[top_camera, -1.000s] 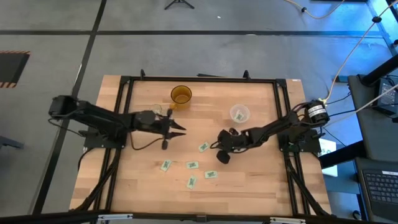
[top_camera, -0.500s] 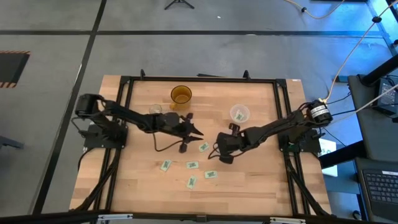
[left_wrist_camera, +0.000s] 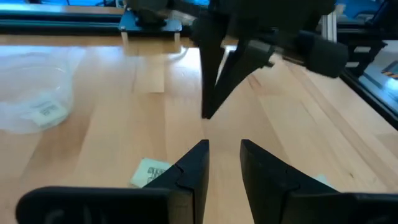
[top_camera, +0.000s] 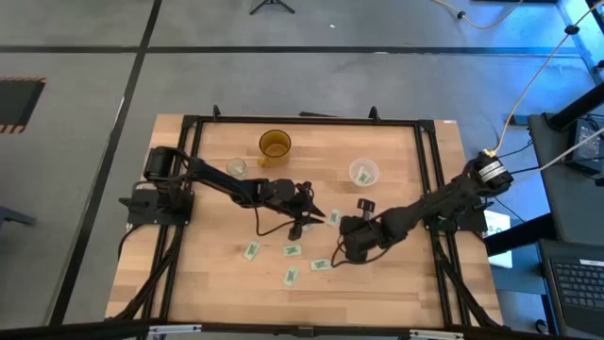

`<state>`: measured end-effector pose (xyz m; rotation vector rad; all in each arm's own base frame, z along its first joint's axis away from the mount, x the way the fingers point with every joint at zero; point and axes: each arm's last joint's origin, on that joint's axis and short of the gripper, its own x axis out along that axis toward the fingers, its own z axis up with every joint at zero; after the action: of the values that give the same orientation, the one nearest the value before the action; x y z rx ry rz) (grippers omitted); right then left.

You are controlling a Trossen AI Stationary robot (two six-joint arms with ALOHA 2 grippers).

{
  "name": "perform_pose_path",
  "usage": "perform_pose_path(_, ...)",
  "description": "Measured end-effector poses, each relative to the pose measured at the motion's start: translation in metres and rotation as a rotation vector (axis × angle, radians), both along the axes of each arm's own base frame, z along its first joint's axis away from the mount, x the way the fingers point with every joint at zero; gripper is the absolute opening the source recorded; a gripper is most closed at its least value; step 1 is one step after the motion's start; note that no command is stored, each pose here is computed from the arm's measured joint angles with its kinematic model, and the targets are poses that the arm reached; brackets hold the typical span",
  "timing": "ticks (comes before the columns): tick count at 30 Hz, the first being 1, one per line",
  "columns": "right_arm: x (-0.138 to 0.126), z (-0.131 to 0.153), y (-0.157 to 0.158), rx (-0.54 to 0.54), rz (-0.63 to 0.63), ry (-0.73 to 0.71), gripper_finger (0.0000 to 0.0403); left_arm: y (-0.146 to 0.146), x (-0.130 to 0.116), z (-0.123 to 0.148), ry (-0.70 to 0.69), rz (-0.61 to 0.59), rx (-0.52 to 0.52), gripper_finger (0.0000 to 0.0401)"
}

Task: Pick and place Stevia / Truvia into bins
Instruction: Put the stevia packet into the transparent container

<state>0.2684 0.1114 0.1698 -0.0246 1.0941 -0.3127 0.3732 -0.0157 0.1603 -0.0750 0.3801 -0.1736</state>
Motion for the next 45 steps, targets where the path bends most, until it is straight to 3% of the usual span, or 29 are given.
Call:
perform_pose_path(5, -0.020, 0.009, 0.003, 0.027, 0.011, -0.045, 0.0011, -0.001, 0.005, -0.001, 0.006, 0.012, -0.038, 0.0086)
perform_pose_path(11, -0.022, 0.012, 0.002, 0.064, 0.027, -0.146, 0.0011, 0.002, 0.017, 0.002, -0.023, 0.008, 0.002, 0.0086)
perform_pose_path(21, -0.021, 0.011, 0.002, 0.044, 0.064, -0.138, 0.0012, 0.007, 0.039, -0.036, 0.095, 0.005, 0.105, 0.0086)
perform_pose_path(27, -0.020, 0.012, 0.002, 0.037, 0.085, -0.141, 0.0012, 0.014, 0.040, -0.046, 0.112, 0.026, 0.095, 0.0082)
perform_pose_path(36, -0.017, 0.014, 0.004, 0.024, 0.133, -0.164, 0.0012, 0.028, 0.038, -0.052, 0.150, 0.031, 0.113, 0.0043)
perform_pose_path(45, -0.017, 0.014, 0.003, -0.011, 0.190, -0.148, 0.0012, 0.016, 0.040, -0.056, 0.139, -0.001, 0.099, 0.0040)
